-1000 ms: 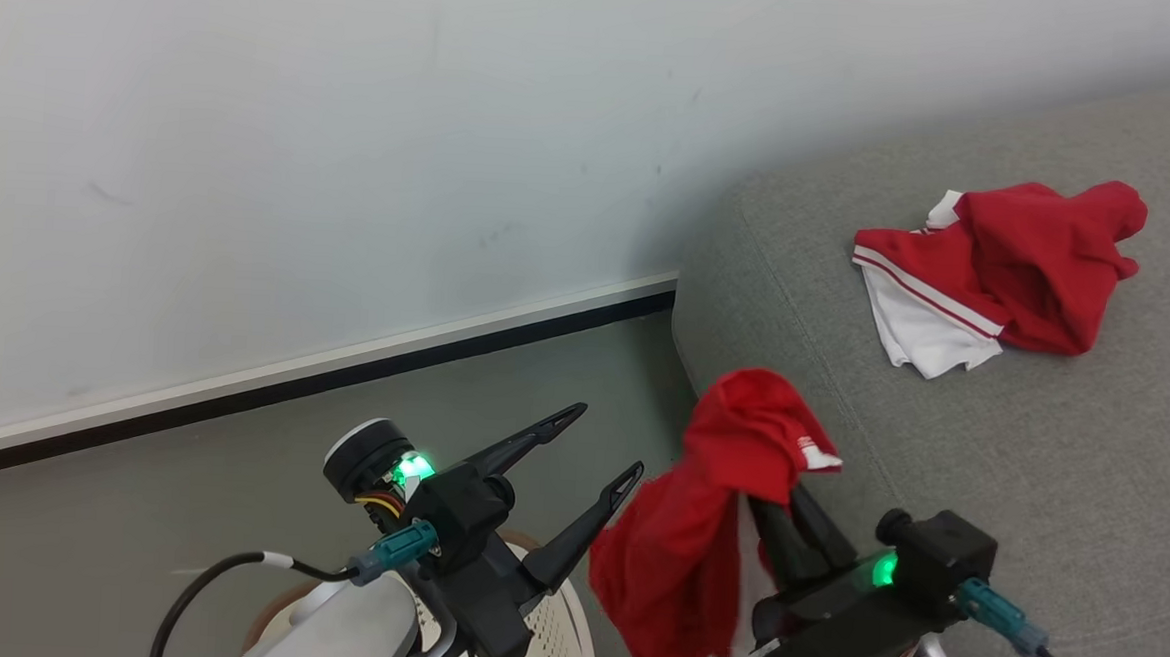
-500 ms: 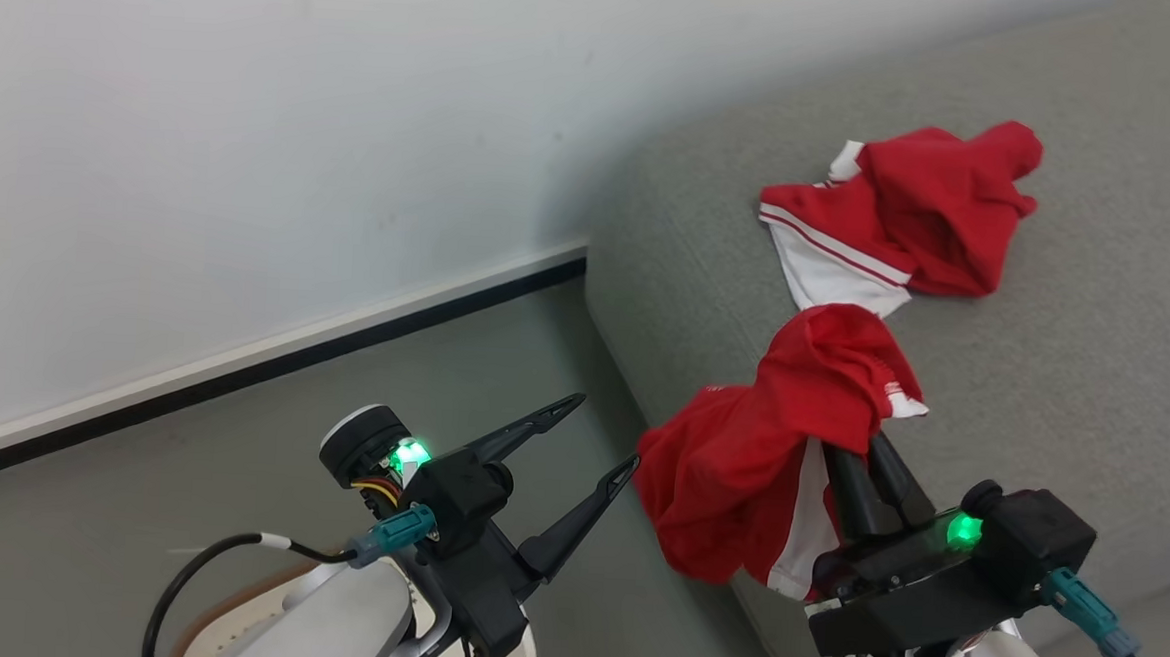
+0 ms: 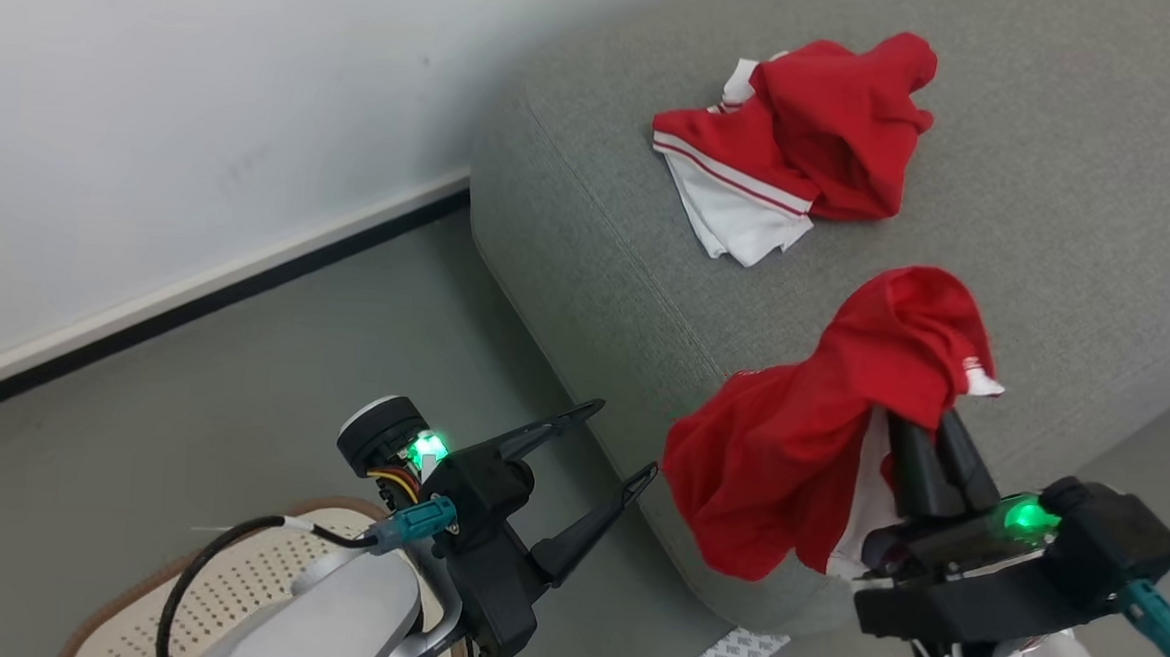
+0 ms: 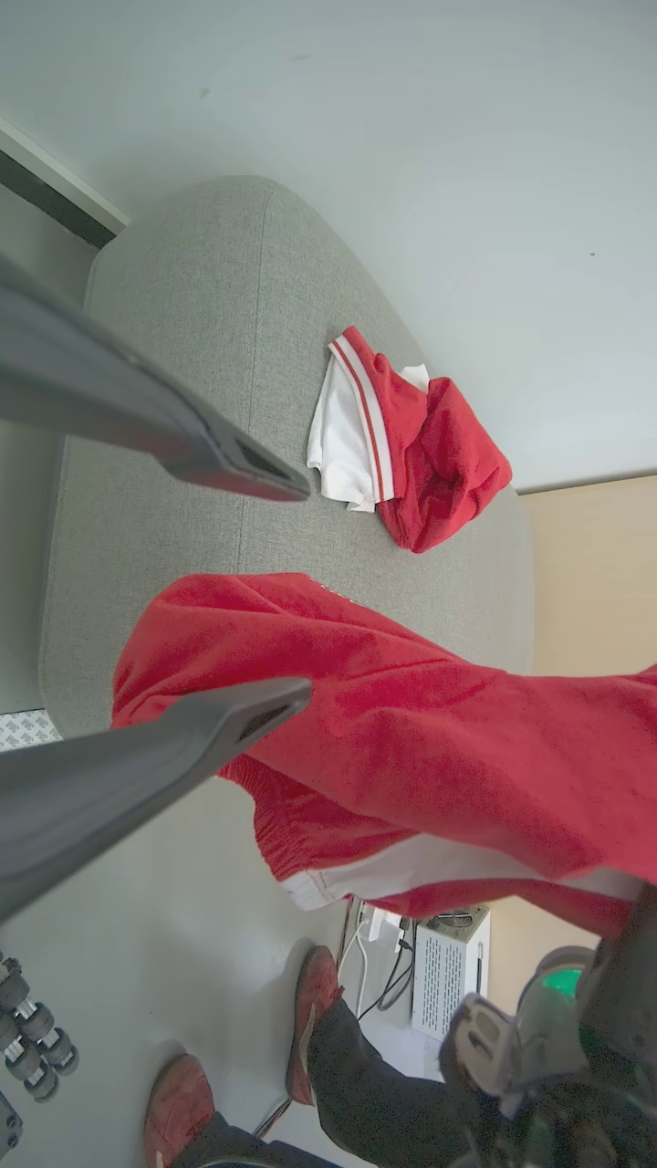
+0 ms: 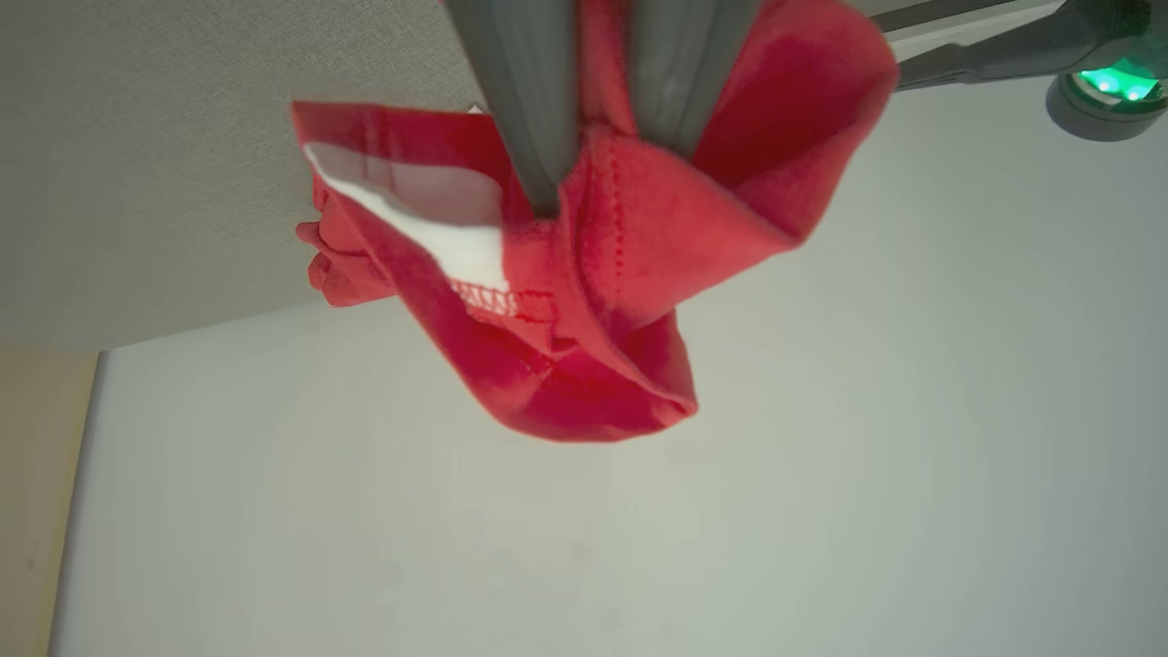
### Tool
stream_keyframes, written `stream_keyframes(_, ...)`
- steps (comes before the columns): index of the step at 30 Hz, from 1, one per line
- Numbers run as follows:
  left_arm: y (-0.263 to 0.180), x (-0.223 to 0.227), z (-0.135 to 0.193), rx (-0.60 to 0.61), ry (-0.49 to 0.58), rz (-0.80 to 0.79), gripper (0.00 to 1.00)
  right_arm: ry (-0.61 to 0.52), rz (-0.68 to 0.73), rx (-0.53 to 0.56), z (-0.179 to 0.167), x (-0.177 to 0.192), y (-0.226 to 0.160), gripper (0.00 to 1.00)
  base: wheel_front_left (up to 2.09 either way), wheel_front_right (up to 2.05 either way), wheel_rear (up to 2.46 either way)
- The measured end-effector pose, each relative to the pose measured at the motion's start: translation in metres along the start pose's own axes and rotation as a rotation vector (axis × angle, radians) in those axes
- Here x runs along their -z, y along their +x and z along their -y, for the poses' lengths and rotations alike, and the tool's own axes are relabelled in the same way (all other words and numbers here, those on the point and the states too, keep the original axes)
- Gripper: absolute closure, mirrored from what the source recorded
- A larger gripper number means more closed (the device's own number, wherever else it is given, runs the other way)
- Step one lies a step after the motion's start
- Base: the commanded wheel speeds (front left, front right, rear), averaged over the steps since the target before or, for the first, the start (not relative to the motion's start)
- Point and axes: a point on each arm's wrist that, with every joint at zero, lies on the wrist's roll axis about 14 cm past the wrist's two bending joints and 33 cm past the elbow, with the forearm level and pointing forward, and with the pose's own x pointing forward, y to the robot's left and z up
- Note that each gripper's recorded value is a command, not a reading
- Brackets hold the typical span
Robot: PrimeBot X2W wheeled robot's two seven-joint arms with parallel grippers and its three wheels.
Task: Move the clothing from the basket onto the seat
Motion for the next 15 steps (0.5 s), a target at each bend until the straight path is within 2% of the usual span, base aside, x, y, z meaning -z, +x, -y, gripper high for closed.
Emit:
stream_keyframes(3, 0.004, 0.008, 0.001, 0.024, -0.022, -0.005, 0.0, 0.001, 0.013, 0.043, 0.012, -0.003, 0.004, 1.0, 0.0, 0.0, 0.0)
stream_keyframes(8, 0.007, 0.026, -0.006, 0.059, -0.047, -0.016, 0.0, -0.035, 0.123, 0.098, 0.041, -0.033, 0.04, 1.0, 0.0, 0.0, 0.0)
stream_keyframes(15, 0.005, 0.043, -0.032, 0.076, -0.045, -0.002, 0.0, -0.177, 0.228, 0.124, 0.079, -0.062, 0.1, 1.0, 0.0, 0.0, 0.0)
